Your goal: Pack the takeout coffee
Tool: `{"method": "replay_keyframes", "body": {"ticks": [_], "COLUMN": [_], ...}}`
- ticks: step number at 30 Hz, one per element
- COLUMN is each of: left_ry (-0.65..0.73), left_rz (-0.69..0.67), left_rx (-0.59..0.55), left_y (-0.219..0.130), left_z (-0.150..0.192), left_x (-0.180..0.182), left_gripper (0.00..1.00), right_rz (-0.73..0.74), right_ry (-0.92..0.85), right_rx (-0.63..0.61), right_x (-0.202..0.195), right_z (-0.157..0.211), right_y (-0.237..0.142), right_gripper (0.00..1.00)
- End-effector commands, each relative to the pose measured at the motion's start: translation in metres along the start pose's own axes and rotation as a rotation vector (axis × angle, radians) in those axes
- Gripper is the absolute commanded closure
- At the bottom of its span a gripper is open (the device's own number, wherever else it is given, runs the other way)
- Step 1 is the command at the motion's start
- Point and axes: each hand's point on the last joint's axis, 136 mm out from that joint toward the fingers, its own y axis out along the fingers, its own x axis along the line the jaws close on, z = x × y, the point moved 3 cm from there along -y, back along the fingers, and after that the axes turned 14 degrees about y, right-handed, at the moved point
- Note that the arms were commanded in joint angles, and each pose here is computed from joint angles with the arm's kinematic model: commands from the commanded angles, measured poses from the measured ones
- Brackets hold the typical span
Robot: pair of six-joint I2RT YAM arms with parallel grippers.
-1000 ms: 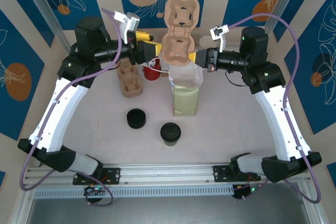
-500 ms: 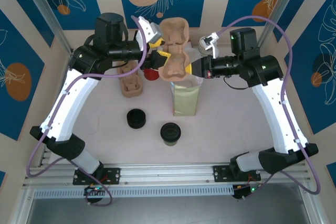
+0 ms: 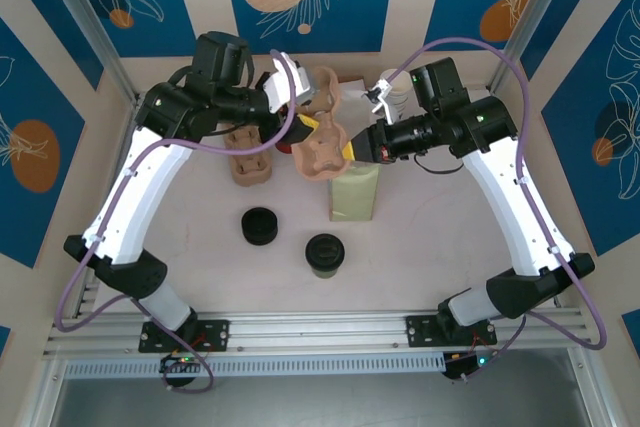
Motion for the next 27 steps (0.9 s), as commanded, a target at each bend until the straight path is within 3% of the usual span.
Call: {"method": "replay_keyframes", "body": {"ticks": [1, 8, 14, 18, 27], "left_ry": [0.059, 0.083, 0.099, 0.103, 0.1], "left_rz": [0.029, 0.009, 0.028, 0.036, 0.044], "left_rx": [0.063, 0.195, 0.24, 0.243, 0.228], "left_y": [0.004, 0.019, 0.028, 0.032, 0.036], "left_z": [0.006, 0.023, 0.029, 0.029, 0.026], "left_x": [-0.01, -0.01, -0.014, -0.015, -0.017], "left_gripper": [0.49, 0.48, 0.5, 0.55, 0.53], "right_rz": [-0.003, 0.0, 0.003, 0.006, 0.011], "right_ry": [-0.017, -0.01, -0.009, -0.003, -0.002], "right_rx": [0.026, 0.048, 0.055, 0.06, 0.066], "right_x": [0.006, 0.004, 0.003, 0.001, -0.001], "right_z": [0.006, 0.009, 0.01, 0.011, 0.011], "right_y": [-0.001, 0.003, 0.004, 0.005, 0.006], "right_gripper": [1.0, 1.0, 1.0, 1.0, 1.0]}}
